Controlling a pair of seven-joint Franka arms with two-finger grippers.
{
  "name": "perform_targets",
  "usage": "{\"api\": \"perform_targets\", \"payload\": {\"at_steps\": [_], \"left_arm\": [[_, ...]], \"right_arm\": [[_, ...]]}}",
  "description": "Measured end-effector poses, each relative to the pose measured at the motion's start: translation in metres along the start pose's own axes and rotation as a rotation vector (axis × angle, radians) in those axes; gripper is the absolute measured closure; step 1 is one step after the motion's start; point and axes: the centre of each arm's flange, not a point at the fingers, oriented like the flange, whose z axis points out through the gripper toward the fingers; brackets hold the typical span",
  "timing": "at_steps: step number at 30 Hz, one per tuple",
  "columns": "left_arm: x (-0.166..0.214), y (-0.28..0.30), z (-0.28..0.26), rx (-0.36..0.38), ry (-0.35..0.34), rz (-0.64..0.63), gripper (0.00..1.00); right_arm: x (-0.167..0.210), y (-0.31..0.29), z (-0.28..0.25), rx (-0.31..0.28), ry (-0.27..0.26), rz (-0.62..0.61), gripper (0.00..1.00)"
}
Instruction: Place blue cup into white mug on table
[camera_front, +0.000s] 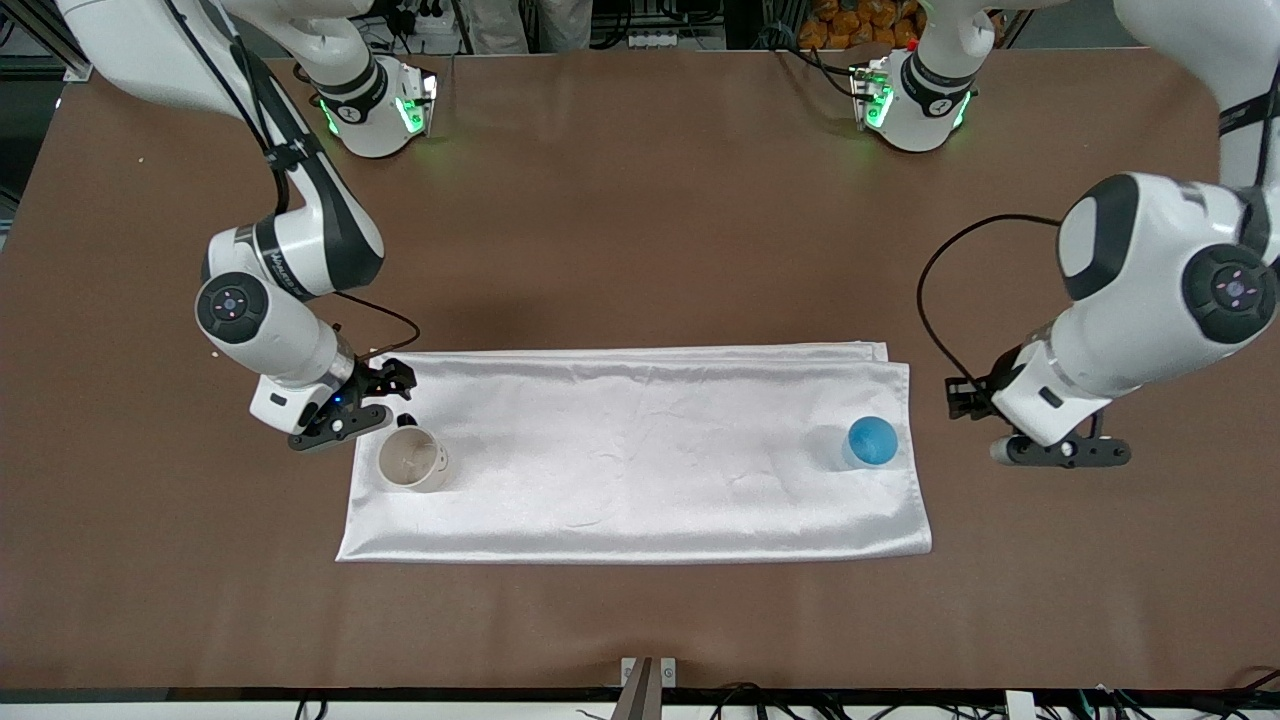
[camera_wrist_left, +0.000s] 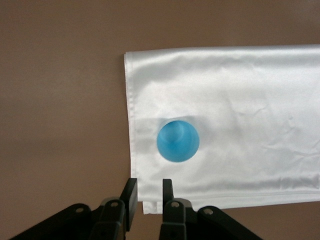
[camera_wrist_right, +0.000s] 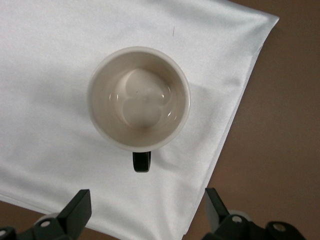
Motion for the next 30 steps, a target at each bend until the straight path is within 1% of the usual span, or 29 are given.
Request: {"api": "perform_targets", "payload": {"at_steps": [4,5,10,11,15,16,22,30], "left_arm": [[0.009,0.007,0.032,-0.007,0.001,-0.004,0.71],[0.011,0.007,0.041,-0.009,0.001,-0.005,0.65],[0.02,0.007,0.079,-0.018,0.004,-0.03,0.43],[0.022,0.008,0.086,-0.019,0.006,-0.034,0.41],[0.025,0.009,0.106,-0.008,0.012,-0.043,0.23],[0.026,0.009,0.109,-0.005,0.012,-0.044,0.21],[0.027,0.009,0.122,-0.002,0.009,-0.045,0.21],[0.029,0.009,0.141,-0.005,0.006,-0.065,0.24]], "right_arm": [[0.0,-0.003,0.014,-0.001,0.007,-0.014,0.0],[0.0,-0.004,0.017,-0.003,0.008,-0.02,0.0],[0.001,-0.007,0.031,-0.005,0.013,-0.037,0.0],[0.001,-0.008,0.033,-0.005,0.014,-0.039,0.0],[0.002,-0.01,0.039,-0.006,0.019,-0.049,0.0],[0.003,-0.011,0.04,-0.007,0.023,-0.052,0.0],[0.005,-0.013,0.051,-0.004,0.049,-0.061,0.0],[0.005,-0.009,0.069,-0.009,0.052,-0.068,0.0]]}}
